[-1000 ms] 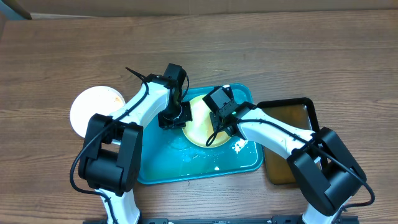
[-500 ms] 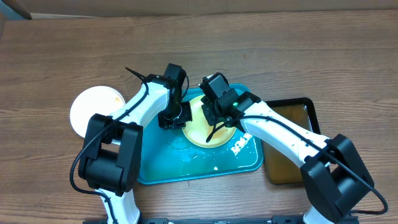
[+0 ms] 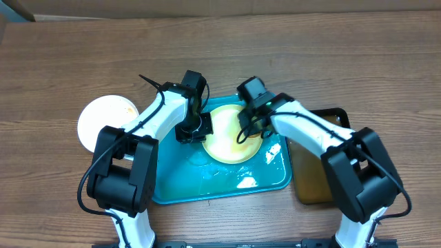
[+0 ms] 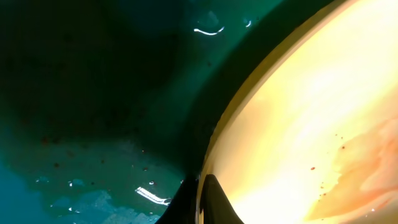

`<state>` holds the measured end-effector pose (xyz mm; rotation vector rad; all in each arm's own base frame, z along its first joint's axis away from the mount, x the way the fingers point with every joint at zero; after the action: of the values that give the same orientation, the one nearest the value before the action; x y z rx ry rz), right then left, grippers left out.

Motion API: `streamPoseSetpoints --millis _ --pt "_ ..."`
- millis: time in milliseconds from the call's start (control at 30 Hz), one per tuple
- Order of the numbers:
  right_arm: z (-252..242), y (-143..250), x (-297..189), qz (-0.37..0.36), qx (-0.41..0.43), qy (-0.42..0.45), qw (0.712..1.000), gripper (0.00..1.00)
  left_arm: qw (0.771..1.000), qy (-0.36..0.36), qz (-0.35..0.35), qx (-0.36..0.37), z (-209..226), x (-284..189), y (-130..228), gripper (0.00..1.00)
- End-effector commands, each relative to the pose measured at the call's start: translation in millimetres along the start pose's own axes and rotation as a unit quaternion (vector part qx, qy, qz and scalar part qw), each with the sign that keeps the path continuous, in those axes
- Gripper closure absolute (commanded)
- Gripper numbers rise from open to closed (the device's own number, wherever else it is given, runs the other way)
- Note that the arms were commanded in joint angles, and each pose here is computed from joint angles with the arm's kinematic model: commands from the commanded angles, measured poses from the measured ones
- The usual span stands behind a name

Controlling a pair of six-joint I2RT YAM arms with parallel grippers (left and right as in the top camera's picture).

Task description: Clean dirty plates on tray and stack at the side

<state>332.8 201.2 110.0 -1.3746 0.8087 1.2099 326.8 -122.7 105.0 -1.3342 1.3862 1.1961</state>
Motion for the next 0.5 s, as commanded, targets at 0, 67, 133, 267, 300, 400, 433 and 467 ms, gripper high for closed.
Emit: streamPoseSetpoints --millis 0,67,133,267,300,400,433,467 --pt "5.7 6.2 -4.2 0.047 -0.01 -0.1 0.994 0.96 1.0 -0.019 0.015 -0.007 7.5 8.9 5.9 0.96" --pt "12.1 13.8 -6.1 0.078 -0.009 -0.136 0.988 0.96 1.0 -0.019 0.015 -0.007 7.5 8.9 5.9 0.96" --pt "20.9 21.4 -7.6 0.101 -0.015 -0.155 0.983 0.96 1.0 -0.019 0.015 -0.007 7.5 9.0 5.9 0.96" --pt "46.2 35.3 -8.4 0.114 -0.052 -0.154 0.98 0.96 1.0 -0.019 0.015 -0.007 7.5 9.0 5.8 0.96" --pt "50.9 36.7 -8.2 0.111 -0.058 -0.152 0.98 0.96 1.0 -0.019 0.015 -0.007 7.5 8.9 5.8 0.96" --pt "59.2 36.1 -6.2 0.081 -0.054 -0.107 0.989 0.96 1.0 -0.019 0.015 -0.007 7.5 9.0 5.9 0.96" --pt "58.0 33.5 -5.4 0.068 -0.039 -0.086 0.993 0.96 1.0 -0.019 0.015 -0.007 7.4 8.9 5.8 0.96" --pt "55.5 30.1 -4.6 0.052 -0.02 -0.064 0.996 0.96 1.0 -0.019 0.015 -0.007 7.5 8.9 5.9 0.96"
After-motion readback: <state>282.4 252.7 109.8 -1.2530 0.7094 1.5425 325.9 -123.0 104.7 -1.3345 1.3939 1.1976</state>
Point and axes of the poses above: each gripper's point midway between its finger pads, its own x axis out along the fingers, its own z axis along the line the jaws close on, y = z × x, the point moved 10 cm from there along -x, back along the fingers, and after that the axes turned 7 degrees about x, right-handed, at the moved point
